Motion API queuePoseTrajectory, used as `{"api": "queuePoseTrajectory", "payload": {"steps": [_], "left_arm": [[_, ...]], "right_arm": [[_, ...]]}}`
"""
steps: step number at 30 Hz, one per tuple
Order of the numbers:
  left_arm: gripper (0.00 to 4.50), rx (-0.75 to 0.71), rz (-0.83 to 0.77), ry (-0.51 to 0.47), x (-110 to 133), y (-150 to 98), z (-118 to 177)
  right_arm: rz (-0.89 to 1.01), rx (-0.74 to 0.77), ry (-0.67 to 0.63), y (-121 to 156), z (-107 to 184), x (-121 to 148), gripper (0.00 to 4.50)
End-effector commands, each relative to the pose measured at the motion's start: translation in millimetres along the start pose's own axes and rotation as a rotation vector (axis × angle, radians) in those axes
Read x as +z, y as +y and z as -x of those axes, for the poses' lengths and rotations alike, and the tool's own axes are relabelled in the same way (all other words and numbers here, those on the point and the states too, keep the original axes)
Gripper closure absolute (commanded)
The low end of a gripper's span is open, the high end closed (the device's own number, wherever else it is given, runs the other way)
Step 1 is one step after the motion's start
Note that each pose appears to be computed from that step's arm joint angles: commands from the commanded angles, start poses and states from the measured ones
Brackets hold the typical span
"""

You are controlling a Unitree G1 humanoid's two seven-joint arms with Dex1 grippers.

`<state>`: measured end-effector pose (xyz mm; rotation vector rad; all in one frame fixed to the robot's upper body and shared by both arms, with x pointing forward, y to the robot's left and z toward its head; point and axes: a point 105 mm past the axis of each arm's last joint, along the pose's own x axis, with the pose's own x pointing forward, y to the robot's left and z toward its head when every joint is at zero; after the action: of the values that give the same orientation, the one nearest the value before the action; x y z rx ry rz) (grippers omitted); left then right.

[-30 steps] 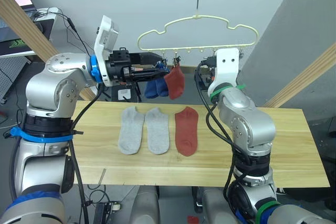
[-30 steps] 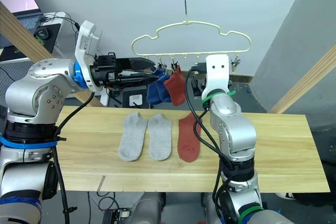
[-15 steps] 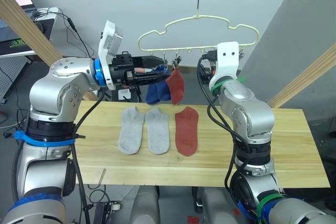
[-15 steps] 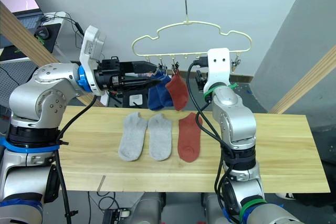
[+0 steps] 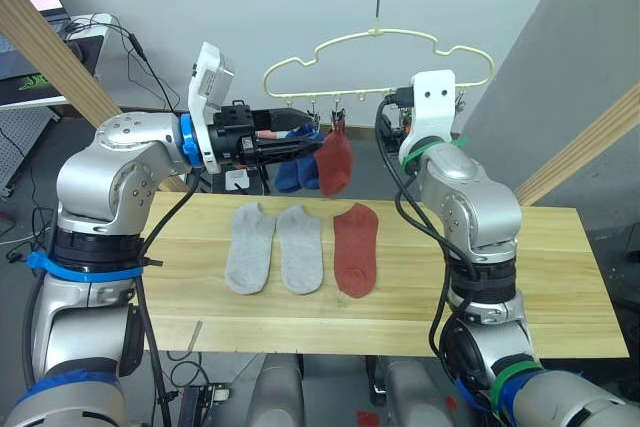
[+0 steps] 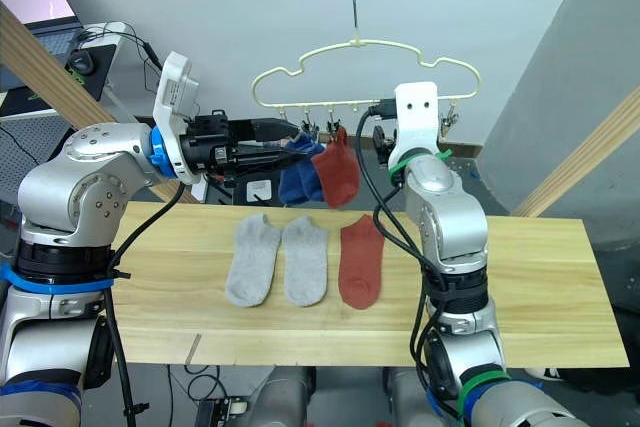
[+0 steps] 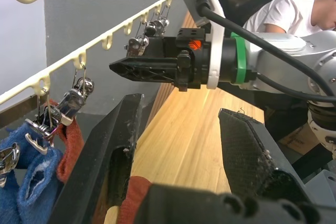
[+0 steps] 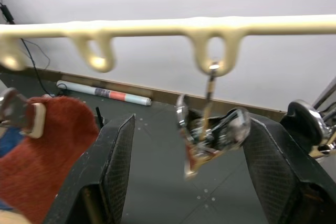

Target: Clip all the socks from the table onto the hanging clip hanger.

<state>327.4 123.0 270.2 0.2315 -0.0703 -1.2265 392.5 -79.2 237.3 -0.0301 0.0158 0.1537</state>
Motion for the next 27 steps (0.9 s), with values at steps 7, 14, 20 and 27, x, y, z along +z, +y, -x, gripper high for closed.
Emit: {"api": "queuePoseTrajectory", "payload": {"steps": [7,14,20,27], "left_arm": [[1.90,0.010,-0.054,-0.024,11.9,-2.1,2.3],[1.90,0.015,-0.053,-0.024,12.3,-2.4,2.2],[1.90,0.019,-0.052,-0.023,11.8,-2.9,2.0],[1.90,0.022,-0.053,-0.026,12.2,-2.8,0.6]], "right_arm": [[0.000,-0.004,-0.073,-1.6,-1.4,19.2,0.16],[0.009,0.012,-0.086,2.3,-3.2,24.2,0.51],[0.006,0.018,-0.086,3.1,-4.0,24.8,0.70],[0.002,0.018,-0.085,3.9,-4.8,27.1,1.06]]}}
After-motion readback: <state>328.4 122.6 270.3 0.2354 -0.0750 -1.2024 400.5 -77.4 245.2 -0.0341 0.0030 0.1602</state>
